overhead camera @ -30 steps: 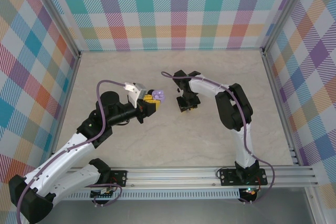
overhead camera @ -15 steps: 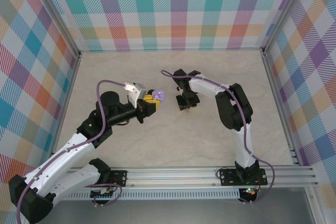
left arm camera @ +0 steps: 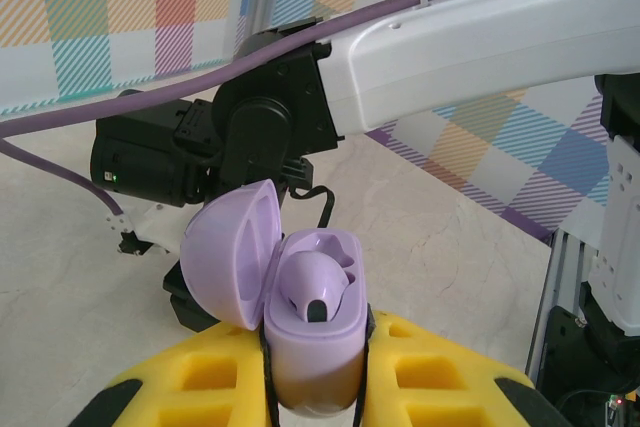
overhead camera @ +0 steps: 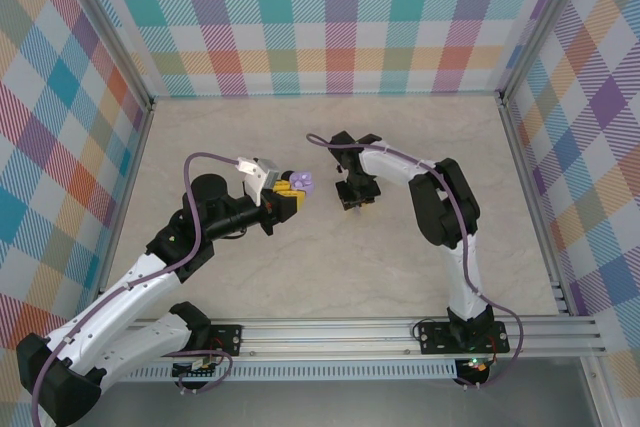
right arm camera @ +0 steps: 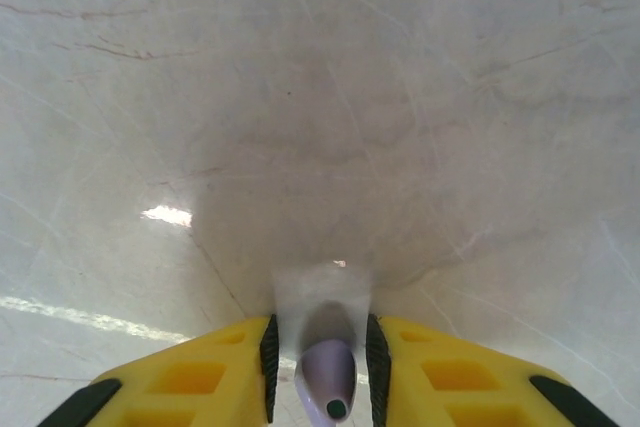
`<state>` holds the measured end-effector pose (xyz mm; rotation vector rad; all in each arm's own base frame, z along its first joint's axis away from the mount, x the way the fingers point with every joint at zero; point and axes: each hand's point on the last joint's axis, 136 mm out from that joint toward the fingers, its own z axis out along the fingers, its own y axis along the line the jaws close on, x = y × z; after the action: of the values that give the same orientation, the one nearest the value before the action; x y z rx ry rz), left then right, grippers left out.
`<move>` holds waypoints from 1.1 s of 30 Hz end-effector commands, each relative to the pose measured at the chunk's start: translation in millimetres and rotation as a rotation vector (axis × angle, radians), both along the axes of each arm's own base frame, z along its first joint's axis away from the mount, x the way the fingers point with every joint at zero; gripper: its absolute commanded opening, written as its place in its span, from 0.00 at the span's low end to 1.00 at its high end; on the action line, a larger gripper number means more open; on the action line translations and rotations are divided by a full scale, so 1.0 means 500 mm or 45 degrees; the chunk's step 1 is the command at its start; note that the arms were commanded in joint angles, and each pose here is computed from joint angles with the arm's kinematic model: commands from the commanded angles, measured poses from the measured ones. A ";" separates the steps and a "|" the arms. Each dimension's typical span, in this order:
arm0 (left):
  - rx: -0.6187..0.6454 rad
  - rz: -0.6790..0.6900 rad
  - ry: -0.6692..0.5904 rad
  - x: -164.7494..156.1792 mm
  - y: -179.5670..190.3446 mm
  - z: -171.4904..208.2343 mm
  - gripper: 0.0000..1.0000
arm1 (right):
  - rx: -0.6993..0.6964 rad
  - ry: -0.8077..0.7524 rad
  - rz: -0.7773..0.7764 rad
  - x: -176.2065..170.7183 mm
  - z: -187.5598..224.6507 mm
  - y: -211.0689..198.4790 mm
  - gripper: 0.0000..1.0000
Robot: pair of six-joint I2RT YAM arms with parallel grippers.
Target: Insert the wireless bluetooth earbuds into the charging case
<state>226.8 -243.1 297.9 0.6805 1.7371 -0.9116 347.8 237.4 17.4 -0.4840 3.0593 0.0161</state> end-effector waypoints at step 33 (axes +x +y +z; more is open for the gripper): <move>-0.038 -0.032 -0.035 -0.005 -0.010 0.033 0.10 | -0.050 0.105 0.007 -0.037 0.001 -0.018 0.32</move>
<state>228.2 -244.2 295.1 0.6814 1.7467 -0.9108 345.2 236.0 17.7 -0.4910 3.0761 0.0063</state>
